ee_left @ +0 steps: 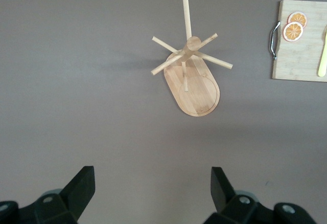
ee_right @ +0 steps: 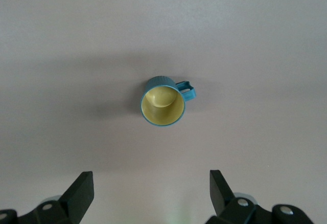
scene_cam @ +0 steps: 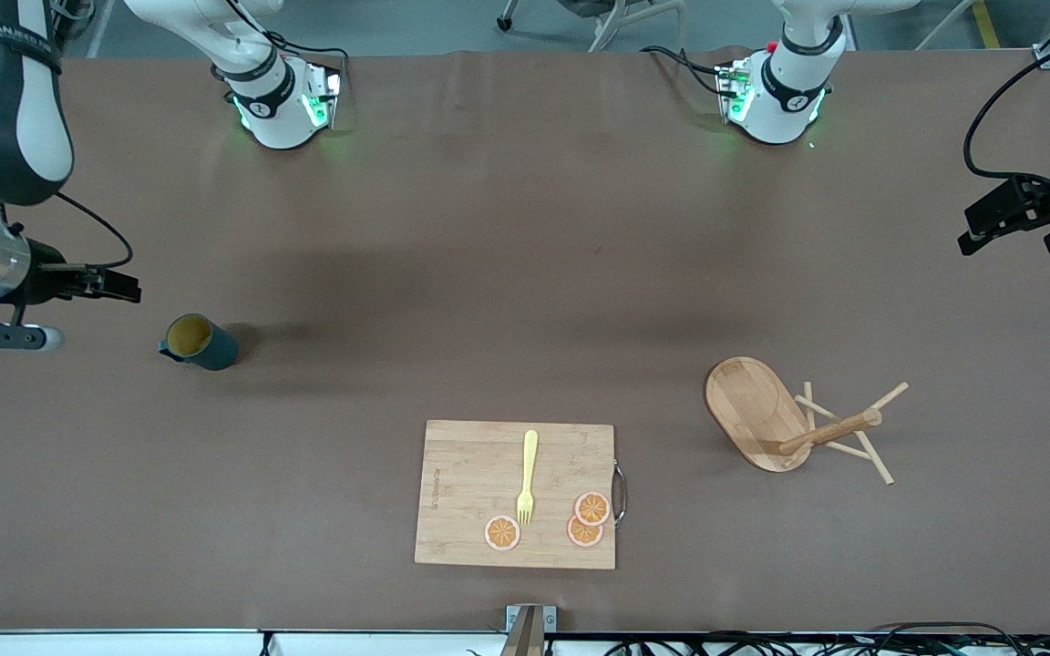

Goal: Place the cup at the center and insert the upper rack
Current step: 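Reach the right gripper down to the teal mug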

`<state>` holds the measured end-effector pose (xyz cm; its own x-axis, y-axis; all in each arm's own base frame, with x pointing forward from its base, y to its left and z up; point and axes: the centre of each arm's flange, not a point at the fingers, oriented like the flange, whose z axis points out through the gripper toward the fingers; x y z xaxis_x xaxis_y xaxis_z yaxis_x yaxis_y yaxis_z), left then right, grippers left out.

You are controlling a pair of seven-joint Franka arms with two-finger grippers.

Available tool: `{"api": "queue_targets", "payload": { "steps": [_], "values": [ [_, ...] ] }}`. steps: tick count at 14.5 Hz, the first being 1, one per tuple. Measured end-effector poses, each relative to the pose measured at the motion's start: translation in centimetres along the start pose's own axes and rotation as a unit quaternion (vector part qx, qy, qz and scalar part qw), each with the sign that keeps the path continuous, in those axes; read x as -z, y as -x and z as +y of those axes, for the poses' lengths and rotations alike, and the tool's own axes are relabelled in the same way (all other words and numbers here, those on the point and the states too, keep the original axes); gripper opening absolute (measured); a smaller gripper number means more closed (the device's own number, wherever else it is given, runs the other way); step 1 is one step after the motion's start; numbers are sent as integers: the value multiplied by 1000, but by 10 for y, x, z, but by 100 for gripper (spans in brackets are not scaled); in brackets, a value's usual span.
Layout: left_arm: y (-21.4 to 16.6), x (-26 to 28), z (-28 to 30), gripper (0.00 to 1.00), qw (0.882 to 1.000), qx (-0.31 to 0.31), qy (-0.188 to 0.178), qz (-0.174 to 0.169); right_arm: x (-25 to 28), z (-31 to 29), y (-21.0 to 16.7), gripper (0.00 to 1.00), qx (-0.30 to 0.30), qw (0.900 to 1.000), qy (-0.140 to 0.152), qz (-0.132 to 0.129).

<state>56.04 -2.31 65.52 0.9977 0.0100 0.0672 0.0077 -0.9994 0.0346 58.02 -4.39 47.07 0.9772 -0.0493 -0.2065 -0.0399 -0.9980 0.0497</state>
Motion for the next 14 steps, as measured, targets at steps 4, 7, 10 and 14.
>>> {"api": "queue_targets", "payload": {
  "steps": [4,7,10,14],
  "values": [
    [0,0,0,100,1000,0,0,0,-19,-7,-22,100,5,1000,5,-14],
    [0,0,0,100,1000,0,0,0,-52,-20,-37,100,11,999,0,-43],
    [0,1,0,100,1000,0,0,1,-96,-28,-50,100,12,998,-8,-68],
    [0,1,0,100,1000,0,0,1,-140,-29,-55,100,34,996,-8,-84]
  ]
}}
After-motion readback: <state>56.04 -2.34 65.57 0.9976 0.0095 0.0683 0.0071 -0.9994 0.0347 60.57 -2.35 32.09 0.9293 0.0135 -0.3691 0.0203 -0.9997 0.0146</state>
